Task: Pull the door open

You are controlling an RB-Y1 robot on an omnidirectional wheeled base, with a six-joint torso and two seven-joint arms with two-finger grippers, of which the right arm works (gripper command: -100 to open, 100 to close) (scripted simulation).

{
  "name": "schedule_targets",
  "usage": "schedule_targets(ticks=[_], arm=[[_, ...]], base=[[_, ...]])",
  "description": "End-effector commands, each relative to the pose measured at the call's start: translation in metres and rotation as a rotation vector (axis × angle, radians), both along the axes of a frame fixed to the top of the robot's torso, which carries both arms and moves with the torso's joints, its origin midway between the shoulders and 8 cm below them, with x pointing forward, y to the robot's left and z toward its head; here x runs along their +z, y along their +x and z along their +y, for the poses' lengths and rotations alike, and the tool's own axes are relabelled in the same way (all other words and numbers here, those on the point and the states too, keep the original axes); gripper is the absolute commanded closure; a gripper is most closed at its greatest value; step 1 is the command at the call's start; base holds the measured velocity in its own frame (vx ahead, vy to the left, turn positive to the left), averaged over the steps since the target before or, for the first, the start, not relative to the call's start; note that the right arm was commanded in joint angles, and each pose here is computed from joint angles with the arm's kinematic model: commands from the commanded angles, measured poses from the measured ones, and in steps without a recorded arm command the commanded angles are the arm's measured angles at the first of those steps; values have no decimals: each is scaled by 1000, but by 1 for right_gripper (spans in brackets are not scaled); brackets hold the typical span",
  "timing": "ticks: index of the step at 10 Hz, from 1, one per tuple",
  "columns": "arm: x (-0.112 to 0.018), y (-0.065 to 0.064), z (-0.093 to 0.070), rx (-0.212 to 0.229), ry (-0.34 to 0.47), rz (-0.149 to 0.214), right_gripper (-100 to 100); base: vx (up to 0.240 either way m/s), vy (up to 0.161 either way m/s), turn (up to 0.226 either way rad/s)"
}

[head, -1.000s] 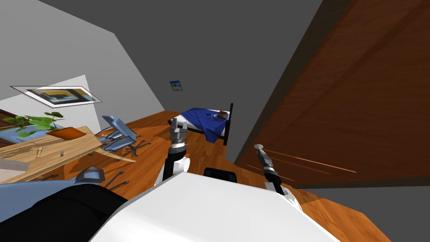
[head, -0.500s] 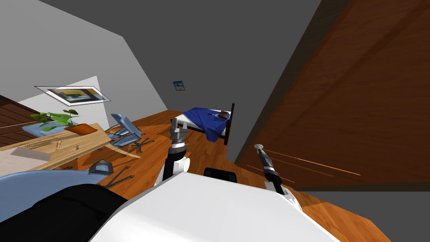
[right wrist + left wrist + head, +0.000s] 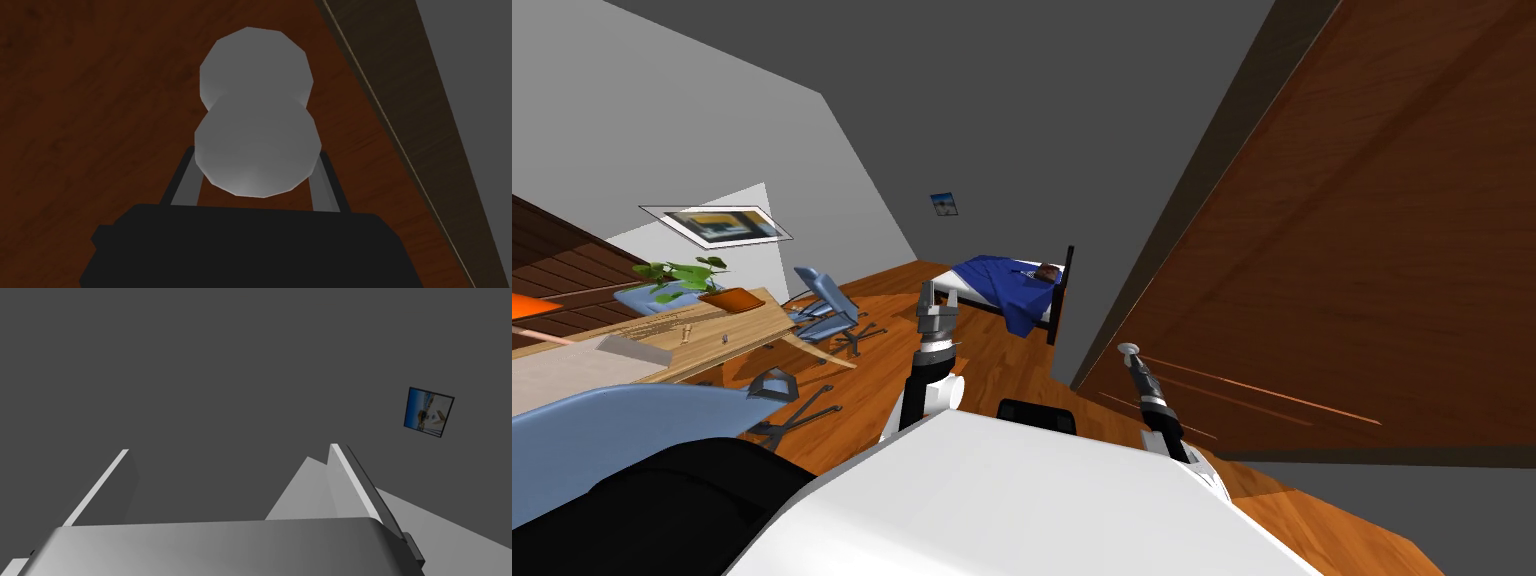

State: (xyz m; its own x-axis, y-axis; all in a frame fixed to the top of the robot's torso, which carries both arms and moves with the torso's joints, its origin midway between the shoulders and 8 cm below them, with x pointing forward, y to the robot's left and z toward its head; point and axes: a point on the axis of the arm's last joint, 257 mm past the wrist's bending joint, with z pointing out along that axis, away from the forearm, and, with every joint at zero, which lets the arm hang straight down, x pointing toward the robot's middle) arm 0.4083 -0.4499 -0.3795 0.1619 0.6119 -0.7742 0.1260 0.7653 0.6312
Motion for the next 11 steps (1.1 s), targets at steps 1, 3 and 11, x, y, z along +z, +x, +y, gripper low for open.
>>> schedule_targets(ticks=[1, 3, 11], arm=[[-1, 0, 0, -4, 59, -12, 100], [0, 0, -1, -9, 106, -24, 100], [2, 1, -8, -34, 347, -91, 100]], base=[[-32, -17, 66], [-45, -28, 71], [-38, -21, 60]])
